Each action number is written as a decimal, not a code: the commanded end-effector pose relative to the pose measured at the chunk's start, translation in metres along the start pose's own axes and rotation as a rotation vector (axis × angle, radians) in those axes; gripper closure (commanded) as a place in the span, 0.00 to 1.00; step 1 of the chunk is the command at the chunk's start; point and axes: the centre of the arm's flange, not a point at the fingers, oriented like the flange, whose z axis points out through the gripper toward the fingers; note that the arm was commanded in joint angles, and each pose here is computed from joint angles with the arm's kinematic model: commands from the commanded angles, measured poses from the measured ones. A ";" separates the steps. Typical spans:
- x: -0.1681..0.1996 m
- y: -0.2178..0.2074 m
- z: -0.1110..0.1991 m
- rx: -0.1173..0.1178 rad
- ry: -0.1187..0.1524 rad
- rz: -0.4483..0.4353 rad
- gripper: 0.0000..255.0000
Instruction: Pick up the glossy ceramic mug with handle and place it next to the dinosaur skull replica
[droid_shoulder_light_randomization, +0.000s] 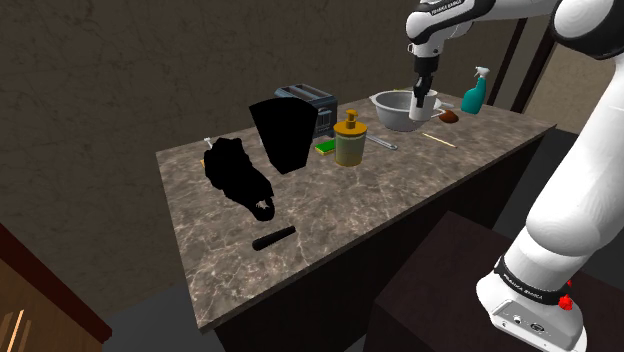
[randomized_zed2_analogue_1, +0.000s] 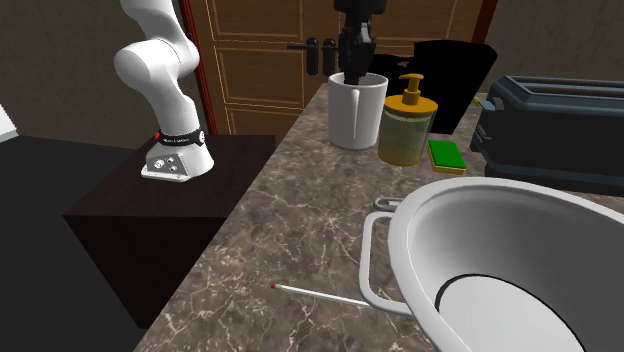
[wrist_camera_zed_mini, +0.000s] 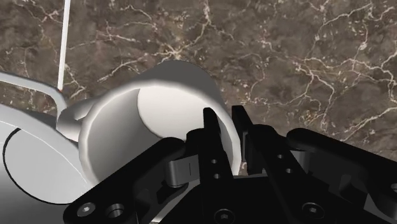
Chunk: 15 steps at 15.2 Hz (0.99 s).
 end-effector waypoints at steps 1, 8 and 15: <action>-0.001 0.001 -0.010 0.000 0.000 0.000 1.00; -0.004 0.003 -0.047 0.000 0.000 0.000 1.00; -0.007 0.005 -0.084 0.000 0.000 0.000 1.00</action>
